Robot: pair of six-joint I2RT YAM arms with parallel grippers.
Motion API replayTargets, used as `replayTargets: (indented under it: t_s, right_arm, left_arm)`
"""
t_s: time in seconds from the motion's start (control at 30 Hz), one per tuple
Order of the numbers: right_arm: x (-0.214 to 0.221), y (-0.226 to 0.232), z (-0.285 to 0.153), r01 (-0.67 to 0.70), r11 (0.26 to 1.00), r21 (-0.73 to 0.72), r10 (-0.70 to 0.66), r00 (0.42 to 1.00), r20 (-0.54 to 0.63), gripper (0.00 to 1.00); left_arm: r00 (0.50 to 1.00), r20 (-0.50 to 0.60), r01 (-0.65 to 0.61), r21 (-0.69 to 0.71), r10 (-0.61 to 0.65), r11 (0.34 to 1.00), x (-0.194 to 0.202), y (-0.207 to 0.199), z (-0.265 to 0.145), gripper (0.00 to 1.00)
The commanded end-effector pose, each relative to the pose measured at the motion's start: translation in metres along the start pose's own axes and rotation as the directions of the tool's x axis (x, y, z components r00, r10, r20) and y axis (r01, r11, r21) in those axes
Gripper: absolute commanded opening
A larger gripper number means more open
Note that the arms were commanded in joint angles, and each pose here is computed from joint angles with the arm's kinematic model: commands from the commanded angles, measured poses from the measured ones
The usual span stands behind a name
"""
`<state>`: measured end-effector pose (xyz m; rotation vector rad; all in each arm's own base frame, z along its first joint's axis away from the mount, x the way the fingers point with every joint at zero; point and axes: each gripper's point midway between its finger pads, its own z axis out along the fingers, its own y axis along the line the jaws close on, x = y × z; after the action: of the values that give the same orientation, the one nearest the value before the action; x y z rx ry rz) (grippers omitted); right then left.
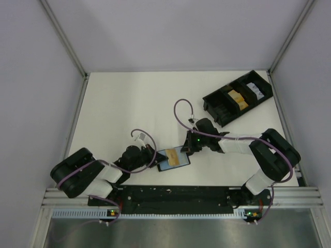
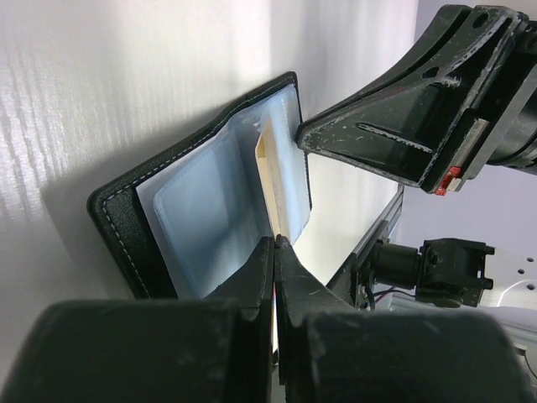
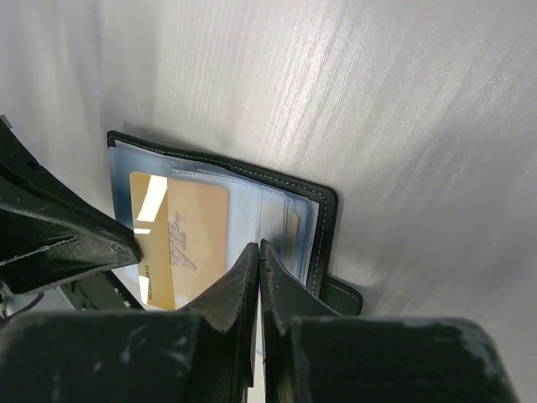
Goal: Take the credit cards out of the card holder
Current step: Remove the credit card from the card holder.
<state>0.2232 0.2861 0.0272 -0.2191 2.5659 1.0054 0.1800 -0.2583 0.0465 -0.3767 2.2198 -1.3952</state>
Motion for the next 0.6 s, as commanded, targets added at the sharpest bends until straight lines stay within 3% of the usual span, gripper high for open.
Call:
replayTargets:
  t_s: [0.0,0.3,0.57]
  right_arm:
    - [-0.015,0.007,-0.009,0.041,0.999,-0.010,-0.041,0.998,0.040,0.00]
    - [-0.024,0.053,-0.013,0.119,0.973,-0.197,-0.108,0.992,0.066,0.10]
    - [-0.006,0.027,0.013,0.054,0.990,-0.134,-0.056,0.998,-0.010,0.10]
  left_arm:
    - [1.000,-0.002,-0.030,-0.055,0.029,0.998,0.004,0.017,-0.009,0.00]
    - [1.000,-0.004,-0.027,-0.068,0.027,0.997,0.004,0.019,-0.008,0.00]
    - [1.000,0.000,-0.027,-0.068,0.027,0.997,0.003,0.019,-0.008,0.00]
